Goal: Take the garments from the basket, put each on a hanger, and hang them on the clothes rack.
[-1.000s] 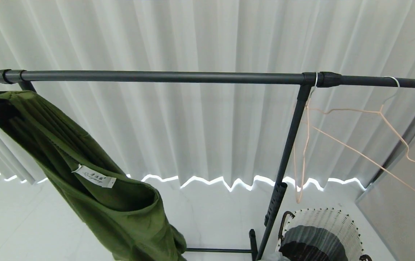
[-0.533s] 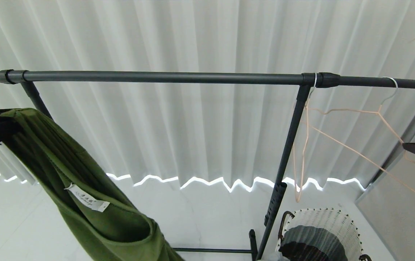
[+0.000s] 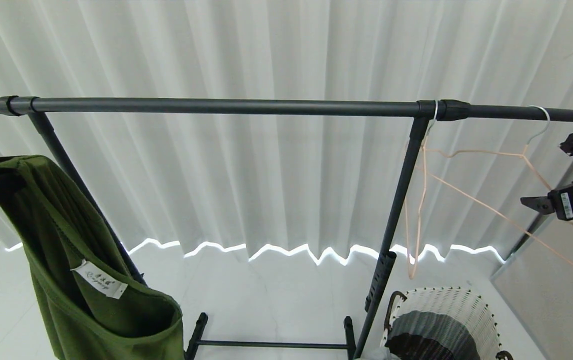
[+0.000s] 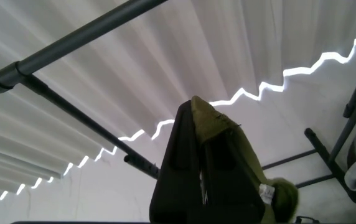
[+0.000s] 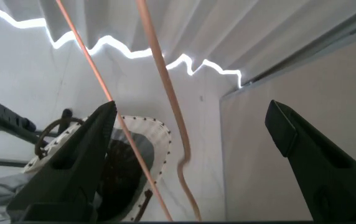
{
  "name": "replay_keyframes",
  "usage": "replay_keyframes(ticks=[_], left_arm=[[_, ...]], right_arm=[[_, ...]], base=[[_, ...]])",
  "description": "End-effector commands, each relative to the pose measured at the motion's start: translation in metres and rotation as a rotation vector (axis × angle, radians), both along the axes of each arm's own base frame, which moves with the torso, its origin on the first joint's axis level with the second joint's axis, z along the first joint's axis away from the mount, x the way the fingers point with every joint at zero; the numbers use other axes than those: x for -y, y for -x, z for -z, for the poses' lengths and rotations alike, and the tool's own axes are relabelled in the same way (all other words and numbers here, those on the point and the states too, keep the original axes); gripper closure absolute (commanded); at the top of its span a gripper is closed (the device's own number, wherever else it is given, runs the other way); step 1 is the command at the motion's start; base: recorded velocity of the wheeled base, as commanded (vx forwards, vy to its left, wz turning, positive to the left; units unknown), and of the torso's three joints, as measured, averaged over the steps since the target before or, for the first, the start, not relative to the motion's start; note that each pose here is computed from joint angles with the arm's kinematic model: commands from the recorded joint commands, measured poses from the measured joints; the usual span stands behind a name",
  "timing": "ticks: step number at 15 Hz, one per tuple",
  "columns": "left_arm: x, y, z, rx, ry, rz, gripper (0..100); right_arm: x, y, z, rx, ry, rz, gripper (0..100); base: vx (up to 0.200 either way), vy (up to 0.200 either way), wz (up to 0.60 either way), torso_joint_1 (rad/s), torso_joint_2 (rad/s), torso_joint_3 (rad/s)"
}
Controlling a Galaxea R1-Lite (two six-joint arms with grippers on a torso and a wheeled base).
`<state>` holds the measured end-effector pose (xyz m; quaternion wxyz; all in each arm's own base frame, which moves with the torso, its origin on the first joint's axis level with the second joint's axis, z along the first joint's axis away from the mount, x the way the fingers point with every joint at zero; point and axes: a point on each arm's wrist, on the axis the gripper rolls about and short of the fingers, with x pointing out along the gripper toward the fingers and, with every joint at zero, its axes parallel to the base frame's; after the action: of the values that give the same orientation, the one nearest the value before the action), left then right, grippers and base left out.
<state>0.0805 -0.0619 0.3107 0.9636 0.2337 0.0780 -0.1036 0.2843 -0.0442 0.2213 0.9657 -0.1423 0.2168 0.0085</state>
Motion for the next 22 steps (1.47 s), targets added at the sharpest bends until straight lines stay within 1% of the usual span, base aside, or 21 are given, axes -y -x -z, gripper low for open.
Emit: replay_keyframes(ticks=[1, 8, 11, 14, 15, 19, 22], left_arm=[[0.0, 0.0, 0.002, -0.008, -0.005, 0.01, 100], [0.0, 0.001, 0.005, -0.013, -0.006, 0.016, 100], [-0.001, 0.001, 0.005, -0.011, -0.006, 0.016, 100], [-0.001, 0.001, 0.005, -0.011, -0.005, 0.018, 100], [-0.001, 0.001, 0.005, -0.011, -0.005, 0.018, 100], [0.0, 0.001, 0.005, -0.014, -0.006, 0.017, 100], [0.0, 0.001, 0.005, -0.012, -0.007, 0.018, 100]], right_arm=[[0.001, -0.007, 0.011, -0.035, -0.012, -0.007, 0], [-0.004, -0.001, 0.009, -0.022, -0.119, -0.128, 0], [-0.008, 0.012, 0.009, -0.026, -0.151, -0.163, 0], [-0.013, 0.025, 0.01, -0.029, -0.203, -0.214, 0], [-0.014, 0.027, 0.01, -0.028, -0.207, -0.223, 0], [-0.014, 0.026, 0.01, -0.024, -0.207, -0.22, 0], [-0.012, 0.021, 0.016, -0.049, -0.218, -0.164, 0]], base=[[0.0, 0.0, 0.0, -0.002, 0.0, 0.051], [0.0, 0.0, 0.0, 0.0, 0.0, 0.0], [0.0, 0.0, 0.0, 0.0, 0.0, 0.0], [0.0, 0.0, 0.0, 0.0, 0.0, 0.0], [0.0, 0.0, 0.0, 0.0, 0.0, 0.0], [0.0, 0.0, 0.0, 0.0, 0.0, 0.0], [0.0, 0.0, 0.0, 0.0, 0.0, 0.0]])
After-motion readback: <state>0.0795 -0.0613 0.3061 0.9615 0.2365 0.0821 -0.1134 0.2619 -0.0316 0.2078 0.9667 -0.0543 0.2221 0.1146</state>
